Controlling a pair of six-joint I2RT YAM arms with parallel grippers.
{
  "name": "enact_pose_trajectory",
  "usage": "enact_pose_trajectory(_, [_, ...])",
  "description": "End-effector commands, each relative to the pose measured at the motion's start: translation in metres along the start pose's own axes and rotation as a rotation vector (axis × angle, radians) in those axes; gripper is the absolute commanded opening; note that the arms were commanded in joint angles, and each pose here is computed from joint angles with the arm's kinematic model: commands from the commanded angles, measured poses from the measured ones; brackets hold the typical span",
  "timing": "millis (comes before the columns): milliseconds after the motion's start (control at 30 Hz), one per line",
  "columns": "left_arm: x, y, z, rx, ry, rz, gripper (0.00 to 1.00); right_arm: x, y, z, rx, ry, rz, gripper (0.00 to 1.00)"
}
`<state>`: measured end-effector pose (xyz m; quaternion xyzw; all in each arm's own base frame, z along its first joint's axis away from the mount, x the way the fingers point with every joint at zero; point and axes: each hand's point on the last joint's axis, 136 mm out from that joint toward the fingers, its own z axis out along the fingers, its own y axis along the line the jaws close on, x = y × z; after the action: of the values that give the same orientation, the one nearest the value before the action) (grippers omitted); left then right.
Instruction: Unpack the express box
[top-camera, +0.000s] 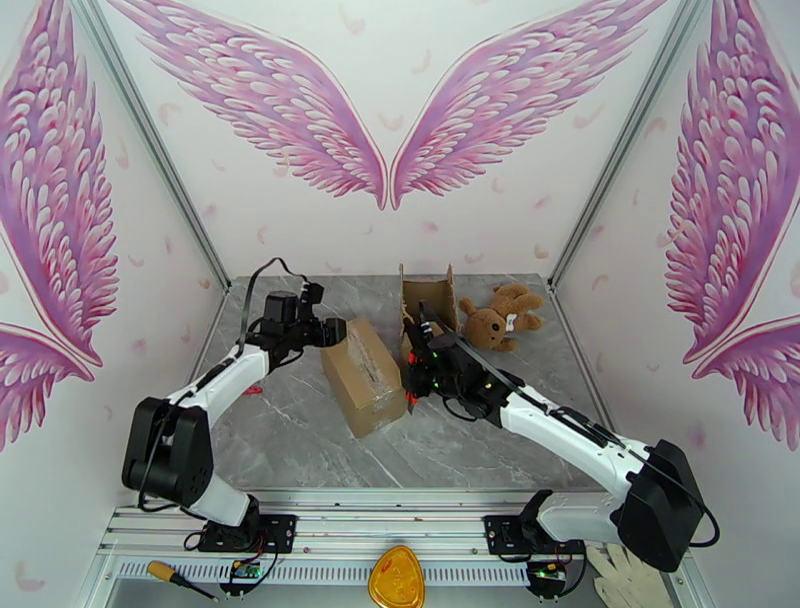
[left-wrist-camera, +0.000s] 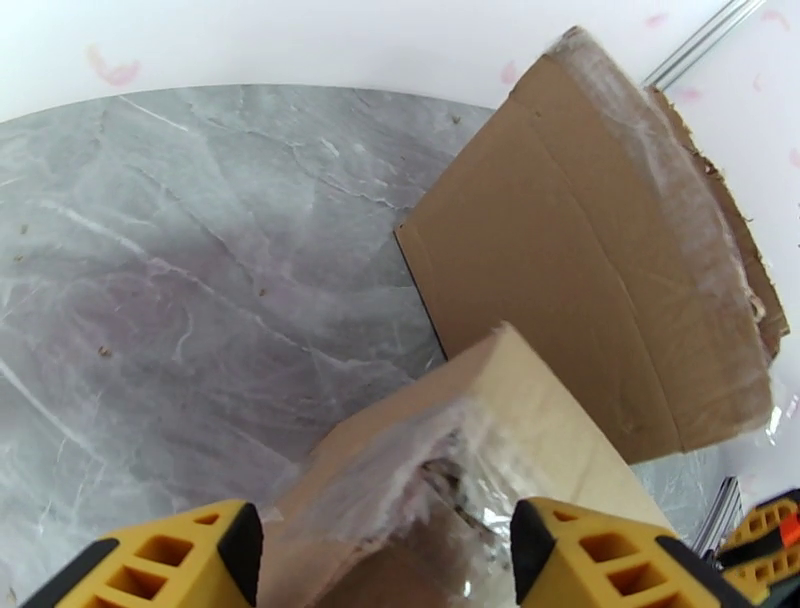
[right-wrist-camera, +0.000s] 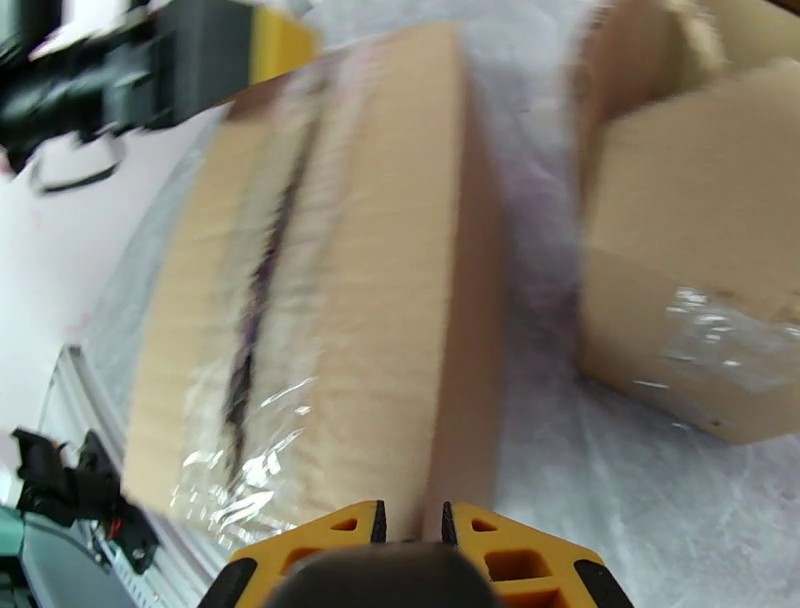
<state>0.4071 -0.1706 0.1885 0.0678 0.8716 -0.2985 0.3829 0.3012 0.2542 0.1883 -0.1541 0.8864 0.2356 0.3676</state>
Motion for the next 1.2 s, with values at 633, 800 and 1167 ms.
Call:
enact_pose_trajectory(633, [0.046, -0.009, -0.088, -0.086, 0.024, -0.073, 0.42, -0.099, 0.0, -0.109, 0.107, -0.393, -0.309, 0.01])
enact_pose_trajectory(800, [0.057, -0.008, -0.078, -0.049, 0.079, -0.11, 0.37, -0.139, 0.059, -0.106, -0.163, -0.558, -0.346, 0.0])
enact_pose_trajectory(1167, [0.063, -0.008, -0.067, -0.021, 0.101, -0.15, 0.32, -0.161, 0.156, -0.006, -0.469, -0.53, -0.492, 0.0])
